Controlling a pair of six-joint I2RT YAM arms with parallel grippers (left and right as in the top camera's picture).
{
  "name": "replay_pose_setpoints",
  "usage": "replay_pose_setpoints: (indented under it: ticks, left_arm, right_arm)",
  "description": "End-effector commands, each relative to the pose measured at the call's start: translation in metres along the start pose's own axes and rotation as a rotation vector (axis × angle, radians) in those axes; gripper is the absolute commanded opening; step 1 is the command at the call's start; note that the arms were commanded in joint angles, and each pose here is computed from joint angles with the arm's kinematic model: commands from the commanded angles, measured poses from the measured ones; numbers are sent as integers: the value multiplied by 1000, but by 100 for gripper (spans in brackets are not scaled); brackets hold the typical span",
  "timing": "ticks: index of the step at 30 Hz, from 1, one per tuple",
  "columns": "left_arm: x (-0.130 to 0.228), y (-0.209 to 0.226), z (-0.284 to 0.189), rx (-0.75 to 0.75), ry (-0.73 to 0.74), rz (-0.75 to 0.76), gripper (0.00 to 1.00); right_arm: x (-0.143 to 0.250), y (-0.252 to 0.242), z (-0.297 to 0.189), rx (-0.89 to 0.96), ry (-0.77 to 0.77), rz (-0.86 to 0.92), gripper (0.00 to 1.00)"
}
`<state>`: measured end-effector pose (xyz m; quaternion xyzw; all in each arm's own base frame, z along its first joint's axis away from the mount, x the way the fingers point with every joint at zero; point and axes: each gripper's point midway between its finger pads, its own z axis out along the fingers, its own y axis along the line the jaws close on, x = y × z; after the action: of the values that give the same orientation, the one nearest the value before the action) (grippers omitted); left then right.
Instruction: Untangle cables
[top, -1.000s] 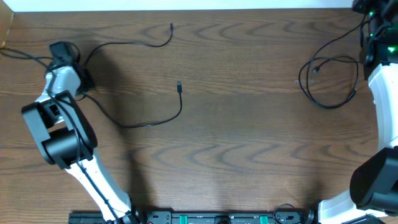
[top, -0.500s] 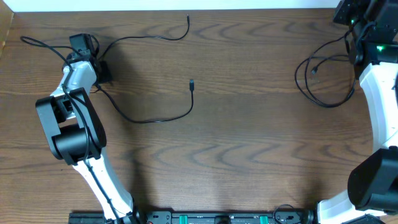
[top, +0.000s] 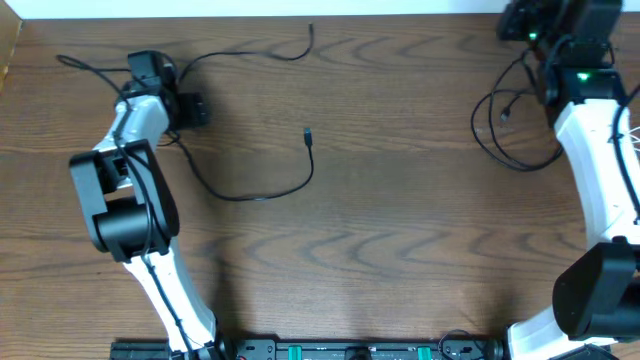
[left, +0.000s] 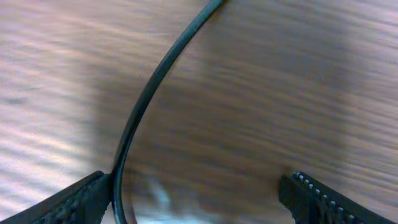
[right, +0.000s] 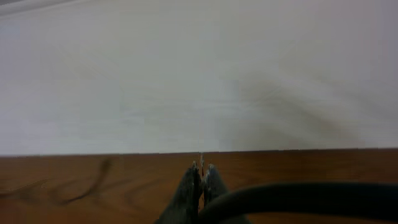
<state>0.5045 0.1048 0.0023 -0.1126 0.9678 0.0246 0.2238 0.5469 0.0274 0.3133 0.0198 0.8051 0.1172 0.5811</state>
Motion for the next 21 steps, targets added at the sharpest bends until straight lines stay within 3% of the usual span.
replay_pose_setpoints:
  ticks: [1, 8, 21]
  left_arm:
    - [45, -49, 27, 94, 119, 110, 90]
    - [43, -90, 25, 117, 87, 189, 91]
    - [45, -93, 25, 117, 89, 195, 91]
  right_arm:
    - [-12, 45, -7, -116, -22, -39, 1]
    - [-2, 97, -7, -223, -11, -81, 1]
    - [27, 87, -6, -152, 104, -71, 1]
